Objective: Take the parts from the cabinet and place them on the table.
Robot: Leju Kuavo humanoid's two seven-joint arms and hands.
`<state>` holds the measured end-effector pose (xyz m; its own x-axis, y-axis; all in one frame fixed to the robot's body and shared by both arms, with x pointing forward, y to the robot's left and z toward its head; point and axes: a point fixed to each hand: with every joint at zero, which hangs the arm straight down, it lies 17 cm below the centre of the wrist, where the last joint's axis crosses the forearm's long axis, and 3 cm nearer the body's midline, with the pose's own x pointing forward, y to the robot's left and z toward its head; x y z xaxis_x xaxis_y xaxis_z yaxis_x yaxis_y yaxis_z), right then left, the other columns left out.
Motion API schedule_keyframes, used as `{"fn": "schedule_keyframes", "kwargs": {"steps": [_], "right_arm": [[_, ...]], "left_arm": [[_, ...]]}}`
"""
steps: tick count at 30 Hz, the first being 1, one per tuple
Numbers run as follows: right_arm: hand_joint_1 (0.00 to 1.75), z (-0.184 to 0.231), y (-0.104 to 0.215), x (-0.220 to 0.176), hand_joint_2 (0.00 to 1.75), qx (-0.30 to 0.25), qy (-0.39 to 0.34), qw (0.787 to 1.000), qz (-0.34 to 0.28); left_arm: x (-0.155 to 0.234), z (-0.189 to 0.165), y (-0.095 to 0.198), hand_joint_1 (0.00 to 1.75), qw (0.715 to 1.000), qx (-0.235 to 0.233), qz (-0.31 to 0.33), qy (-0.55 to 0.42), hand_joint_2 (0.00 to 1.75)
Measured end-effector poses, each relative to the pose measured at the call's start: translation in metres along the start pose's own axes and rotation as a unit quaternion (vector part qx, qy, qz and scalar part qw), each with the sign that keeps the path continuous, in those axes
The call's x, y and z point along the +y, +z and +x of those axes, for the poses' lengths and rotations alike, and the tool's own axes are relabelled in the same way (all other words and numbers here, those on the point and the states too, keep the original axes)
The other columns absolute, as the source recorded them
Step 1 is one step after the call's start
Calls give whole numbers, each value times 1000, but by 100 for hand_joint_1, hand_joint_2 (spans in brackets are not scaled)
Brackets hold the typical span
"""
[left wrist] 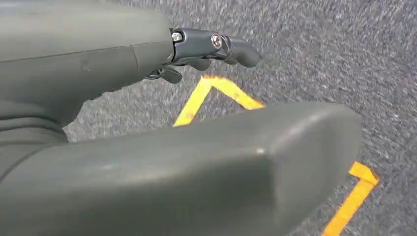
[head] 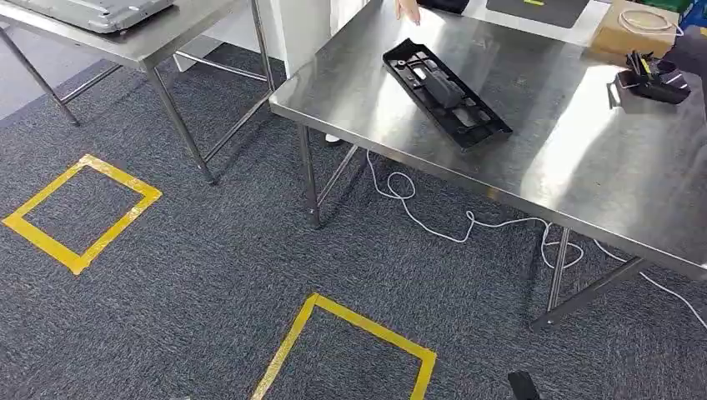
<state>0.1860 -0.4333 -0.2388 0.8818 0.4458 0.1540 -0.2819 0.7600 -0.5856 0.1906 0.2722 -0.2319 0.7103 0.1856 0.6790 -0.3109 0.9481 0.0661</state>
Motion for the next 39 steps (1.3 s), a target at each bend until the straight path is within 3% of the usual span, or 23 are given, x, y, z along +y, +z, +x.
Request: {"fn": "schedule_keyframes", "kwargs": {"steps": [10,21,39], "right_arm": [[0,-43,24,65,0,47,-20,996,75],[0,-47,58,134,0,43,47,985,163],[0,-40,73,161,0,22,67,977,203]], "left_arm": [[-9,-1,1,0,1000,7,-10,0,0],[-10,-9,2,0,999,25,-16,-16,0],[-18,-12,2,0,998,42,-30,-31,0]]}}
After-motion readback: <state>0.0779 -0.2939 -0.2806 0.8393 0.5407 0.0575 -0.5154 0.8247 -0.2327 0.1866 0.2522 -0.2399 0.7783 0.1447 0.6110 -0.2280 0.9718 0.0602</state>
